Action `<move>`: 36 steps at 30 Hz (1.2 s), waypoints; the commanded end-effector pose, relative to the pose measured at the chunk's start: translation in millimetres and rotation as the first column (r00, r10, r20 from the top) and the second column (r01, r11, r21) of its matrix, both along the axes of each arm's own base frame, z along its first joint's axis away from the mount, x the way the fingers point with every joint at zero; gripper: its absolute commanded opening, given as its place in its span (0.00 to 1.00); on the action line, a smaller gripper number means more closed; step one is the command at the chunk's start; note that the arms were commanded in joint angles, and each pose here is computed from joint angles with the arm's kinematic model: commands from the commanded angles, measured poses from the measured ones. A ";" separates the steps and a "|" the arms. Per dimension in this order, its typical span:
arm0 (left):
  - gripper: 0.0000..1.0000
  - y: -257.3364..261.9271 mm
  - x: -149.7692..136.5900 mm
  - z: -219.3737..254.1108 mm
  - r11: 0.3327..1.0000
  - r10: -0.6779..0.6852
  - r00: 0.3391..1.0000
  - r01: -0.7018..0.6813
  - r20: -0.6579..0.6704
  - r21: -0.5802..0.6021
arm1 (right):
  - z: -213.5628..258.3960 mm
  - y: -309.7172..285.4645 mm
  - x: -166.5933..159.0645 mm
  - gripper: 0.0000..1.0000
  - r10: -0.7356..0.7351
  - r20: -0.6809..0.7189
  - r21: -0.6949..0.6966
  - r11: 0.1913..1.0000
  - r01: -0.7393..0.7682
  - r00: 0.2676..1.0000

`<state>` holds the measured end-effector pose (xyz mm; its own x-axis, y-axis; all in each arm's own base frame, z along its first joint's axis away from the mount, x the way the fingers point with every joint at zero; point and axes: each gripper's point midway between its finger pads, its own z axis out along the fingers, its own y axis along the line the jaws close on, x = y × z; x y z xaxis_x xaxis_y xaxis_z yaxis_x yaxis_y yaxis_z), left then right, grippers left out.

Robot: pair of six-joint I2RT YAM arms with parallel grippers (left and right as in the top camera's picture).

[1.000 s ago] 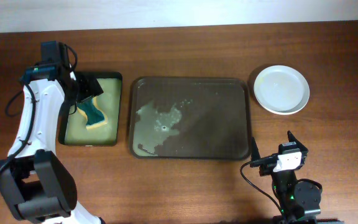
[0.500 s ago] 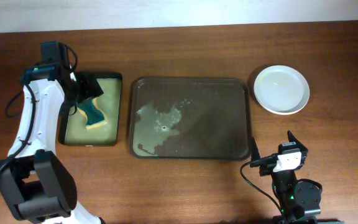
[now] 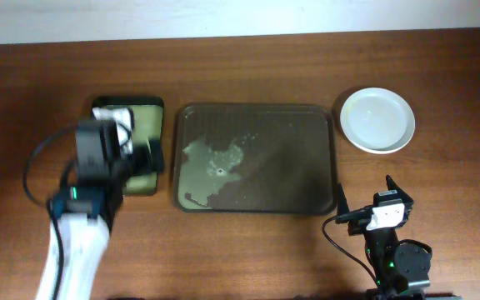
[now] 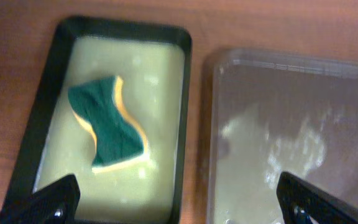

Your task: Clean dirty plates on tray and stack at the side

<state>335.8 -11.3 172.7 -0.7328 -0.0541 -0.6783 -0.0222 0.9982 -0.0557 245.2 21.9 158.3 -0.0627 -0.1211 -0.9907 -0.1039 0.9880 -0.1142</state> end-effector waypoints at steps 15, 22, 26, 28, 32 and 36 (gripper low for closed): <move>0.99 7.3 -75.9 7.3 0.984 -0.118 0.714 -0.009 0.690 0.178 | -2.3 0.1 -0.2 0.98 -0.001 -0.002 -0.007 1.000 0.001 1.000; 1.00 12.1 -83.3 -24.0 0.983 -0.112 0.761 -0.010 0.639 0.184 | -2.3 0.1 -0.2 0.98 -0.001 -0.002 -0.007 1.000 0.001 1.000; 0.99 12.4 -89.9 -16.9 0.979 -0.126 0.737 -0.017 0.664 0.204 | -2.3 0.1 -0.2 0.98 -0.001 -0.002 -0.007 1.000 0.001 1.000; 0.99 12.5 -89.9 -16.8 0.978 -0.127 0.737 -0.017 0.664 0.207 | -2.3 0.1 -0.2 0.99 -0.001 -0.002 -0.007 1.000 0.001 1.000; 0.99 11.6 -89.9 -16.9 0.978 -0.131 0.736 -0.012 0.664 0.206 | -2.3 0.1 -0.2 0.98 -0.001 -0.002 -0.007 1.000 0.001 1.000; 0.99 11.6 -89.9 -16.9 0.978 -0.130 0.736 -0.013 0.664 0.206 | -2.3 0.1 -0.2 0.99 -0.001 -0.002 -0.007 1.000 0.001 1.000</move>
<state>246.3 1.7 156.3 -0.0832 0.1355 -0.9873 -0.0021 0.9907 0.1362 245.2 21.9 158.4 -0.0620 -0.1207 -0.9908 -0.1034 0.9881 -0.1139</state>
